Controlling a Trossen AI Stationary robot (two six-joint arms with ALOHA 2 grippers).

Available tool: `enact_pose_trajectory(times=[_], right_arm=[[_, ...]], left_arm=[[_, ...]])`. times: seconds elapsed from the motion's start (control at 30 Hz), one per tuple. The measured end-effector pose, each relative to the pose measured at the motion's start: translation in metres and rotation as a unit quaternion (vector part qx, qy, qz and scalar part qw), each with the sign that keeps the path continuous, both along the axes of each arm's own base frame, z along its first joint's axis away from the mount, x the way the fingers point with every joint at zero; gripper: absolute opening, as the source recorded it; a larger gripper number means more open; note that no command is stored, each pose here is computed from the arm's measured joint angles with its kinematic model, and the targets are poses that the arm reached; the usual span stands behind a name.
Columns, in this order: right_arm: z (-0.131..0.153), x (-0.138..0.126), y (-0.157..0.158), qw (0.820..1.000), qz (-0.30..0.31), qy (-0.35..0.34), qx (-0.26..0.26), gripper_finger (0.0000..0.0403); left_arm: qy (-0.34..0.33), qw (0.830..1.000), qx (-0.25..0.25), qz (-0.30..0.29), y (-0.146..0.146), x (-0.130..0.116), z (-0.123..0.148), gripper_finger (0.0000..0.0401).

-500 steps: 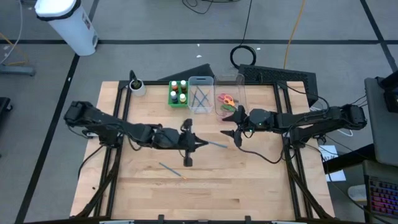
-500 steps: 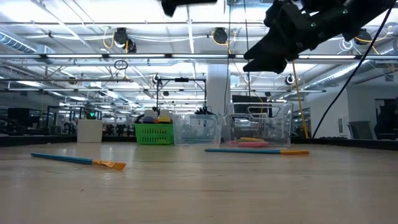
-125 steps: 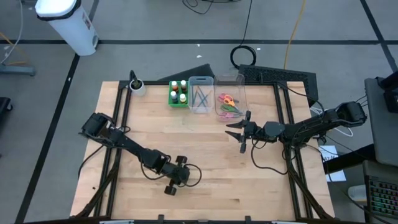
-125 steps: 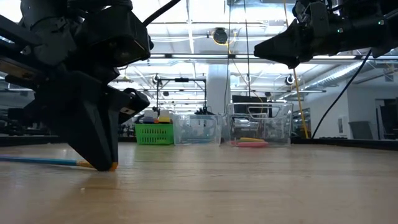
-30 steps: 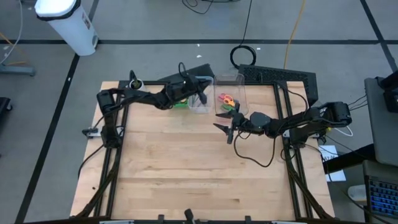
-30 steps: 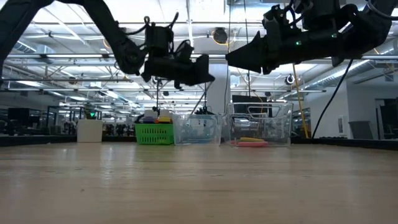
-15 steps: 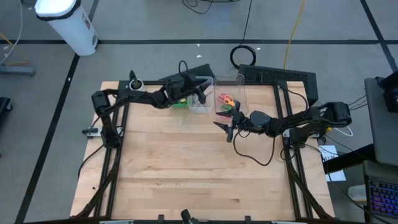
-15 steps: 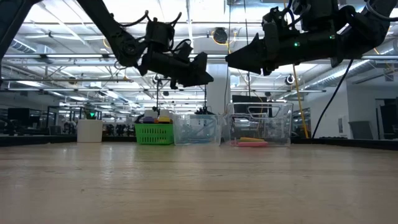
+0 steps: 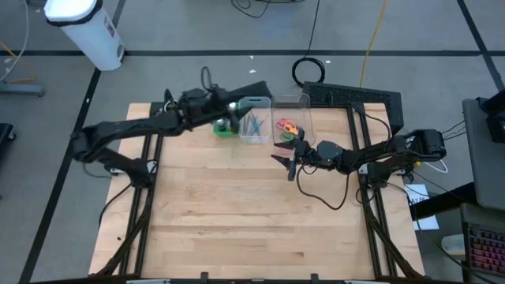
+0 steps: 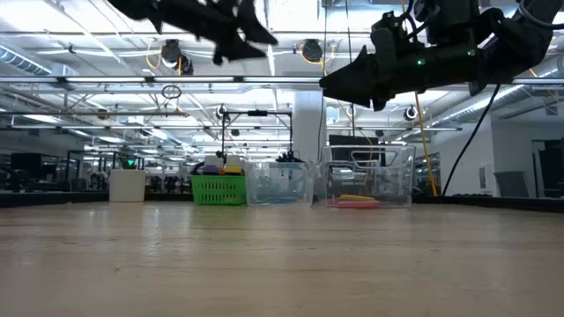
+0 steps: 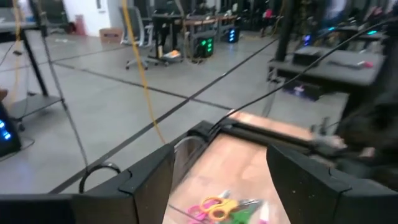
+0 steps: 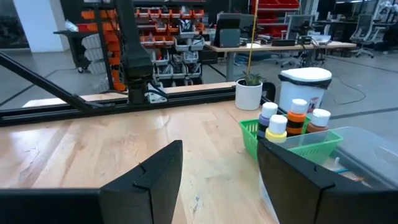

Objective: Pick & Place Paint Supplies
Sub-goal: Return to Home Position

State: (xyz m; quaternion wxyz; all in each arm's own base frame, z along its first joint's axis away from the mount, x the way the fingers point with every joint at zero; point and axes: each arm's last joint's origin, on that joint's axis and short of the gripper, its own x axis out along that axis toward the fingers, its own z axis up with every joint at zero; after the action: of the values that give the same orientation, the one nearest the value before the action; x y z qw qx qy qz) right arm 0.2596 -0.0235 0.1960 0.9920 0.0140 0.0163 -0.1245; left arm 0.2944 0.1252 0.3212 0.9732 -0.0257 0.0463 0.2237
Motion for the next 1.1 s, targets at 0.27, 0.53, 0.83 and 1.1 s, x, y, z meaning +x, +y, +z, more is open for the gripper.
enact_pose_trajectory(times=[0.27,0.53,0.83,1.1], right_arm=[[0.000,0.000,0.000,1.000,0.000,-0.001,0.007,0.0198],[0.000,-0.001,0.003,1.000,0.005,0.004,0.006,0.0203],[-0.001,-0.001,0.003,1.000,0.004,0.009,0.006,0.0201],[-0.001,-0.001,0.004,1.000,0.006,0.013,0.006,0.0200]], left_arm=[[-0.026,0.997,-0.021,-0.063,-0.053,-0.052,0.049,0.0258],[0.105,0.980,-0.057,-0.157,-0.094,-0.106,0.042,0.0259],[0.216,0.954,-0.104,-0.178,-0.114,-0.110,-0.057,0.0262],[0.151,0.970,-0.049,-0.184,-0.115,-0.123,-0.123,0.0264]])
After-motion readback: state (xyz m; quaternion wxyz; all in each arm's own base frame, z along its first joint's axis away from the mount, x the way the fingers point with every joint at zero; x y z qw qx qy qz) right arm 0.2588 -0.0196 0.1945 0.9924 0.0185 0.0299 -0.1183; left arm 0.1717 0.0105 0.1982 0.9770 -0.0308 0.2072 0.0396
